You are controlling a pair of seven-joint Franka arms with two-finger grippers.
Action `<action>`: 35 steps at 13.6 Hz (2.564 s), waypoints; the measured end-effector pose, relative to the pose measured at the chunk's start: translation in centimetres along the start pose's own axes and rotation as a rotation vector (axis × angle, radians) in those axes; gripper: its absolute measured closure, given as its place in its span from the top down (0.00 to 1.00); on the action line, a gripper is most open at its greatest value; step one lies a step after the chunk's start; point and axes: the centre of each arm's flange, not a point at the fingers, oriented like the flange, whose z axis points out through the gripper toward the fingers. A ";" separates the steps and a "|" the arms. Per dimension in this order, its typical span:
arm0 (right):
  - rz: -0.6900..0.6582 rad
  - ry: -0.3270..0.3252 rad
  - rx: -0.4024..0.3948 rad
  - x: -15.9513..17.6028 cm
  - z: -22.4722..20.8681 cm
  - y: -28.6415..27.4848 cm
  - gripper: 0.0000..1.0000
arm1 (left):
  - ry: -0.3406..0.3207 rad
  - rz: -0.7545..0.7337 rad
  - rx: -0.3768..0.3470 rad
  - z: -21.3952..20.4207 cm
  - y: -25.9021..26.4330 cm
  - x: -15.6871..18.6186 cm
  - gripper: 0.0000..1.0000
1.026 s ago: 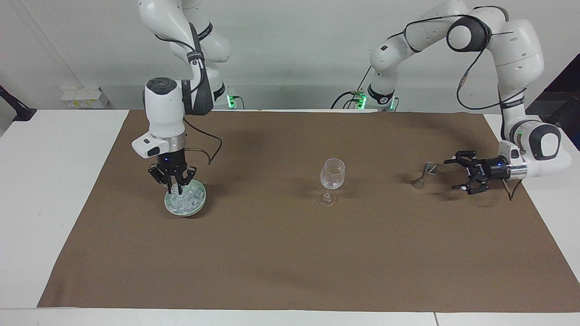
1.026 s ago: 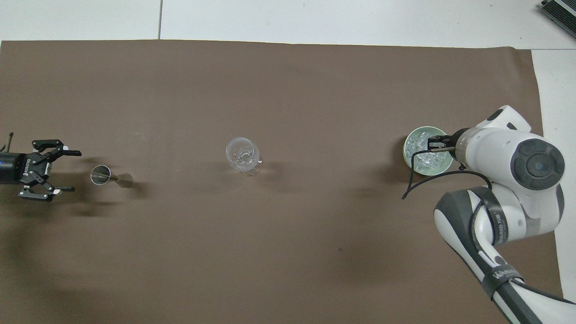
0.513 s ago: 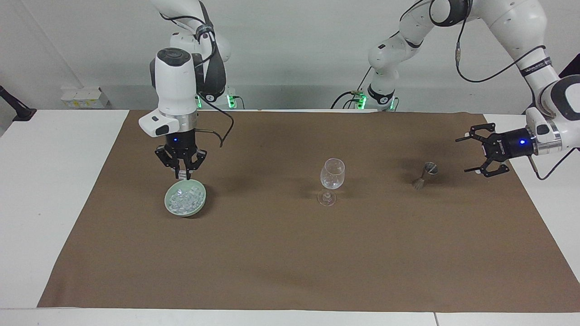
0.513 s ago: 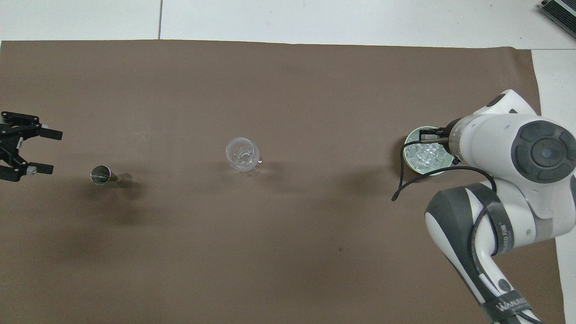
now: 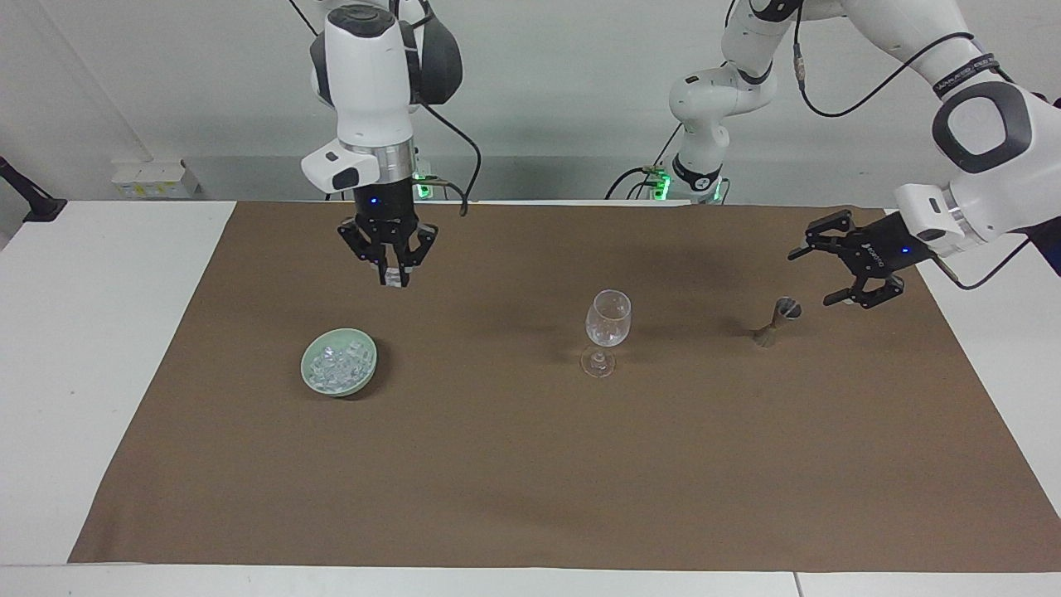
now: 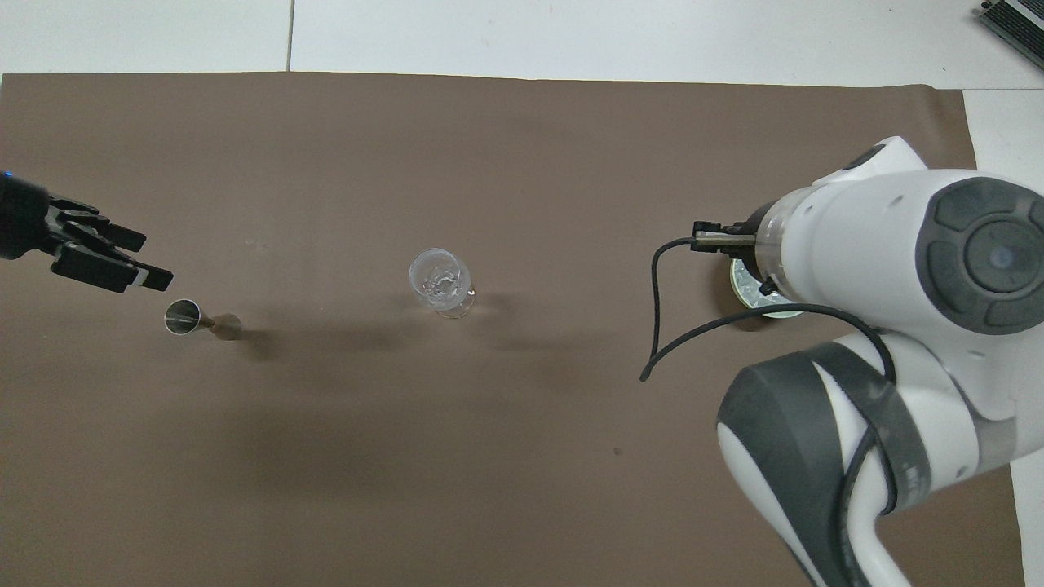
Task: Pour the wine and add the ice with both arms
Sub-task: 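Carry the ice cup with the right gripper over the wine glass, then tilt the ice cup with the right gripper to pour ice into glass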
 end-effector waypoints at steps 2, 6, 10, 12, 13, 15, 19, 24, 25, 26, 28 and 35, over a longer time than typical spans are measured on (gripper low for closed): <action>0.013 -0.011 0.056 -1.0 -1.5 -3.5 0.27 | -0.023 -0.137 0.099 -0.7 2.7 1.1 1.00; 0.038 -0.041 0.095 -2.5 -3.1 -7.7 0.27 | -0.023 -0.426 0.296 -2.7 7.9 1.7 1.00; 0.073 -0.083 0.144 -3.8 -2.7 -12.6 0.27 | -0.010 -0.463 0.425 -4.6 10.1 1.1 1.00; 0.082 -0.106 0.161 -4.3 -2.0 -15.1 0.27 | 0.001 -0.459 0.460 -5.7 10.7 0.7 1.00; 0.083 -0.112 0.163 -4.5 -1.4 -16.3 0.27 | 0.008 -0.456 0.476 -6.3 11.0 0.6 1.00; 0.078 -0.112 0.158 -4.8 -0.5 -18.2 0.27 | 0.030 -0.450 0.496 -7.5 11.6 0.6 1.00; 0.074 -0.082 0.168 -4.6 1.3 -20.9 0.27 | 0.058 -0.450 0.505 -8.8 12.1 0.6 1.00; 0.093 -0.059 0.222 -3.7 2.3 -23.1 0.27 | 0.062 -0.463 0.506 -8.9 11.9 0.5 1.00; 0.102 -0.053 0.233 -3.7 2.8 -23.6 0.27 | 0.063 -0.466 0.506 -9.0 11.8 0.4 1.00; 0.115 -0.048 0.238 -3.7 3.4 -24.0 0.27 | 0.063 -0.469 0.506 -9.1 11.7 0.3 1.00; 0.133 -0.038 0.247 -3.6 4.9 -24.6 0.27 | 0.066 -0.472 0.507 -9.2 11.5 0.2 1.00; 0.138 -0.035 0.238 -4.7 7.2 -26.2 0.27 | 0.066 -0.480 0.506 -9.3 11.1 0.0 1.00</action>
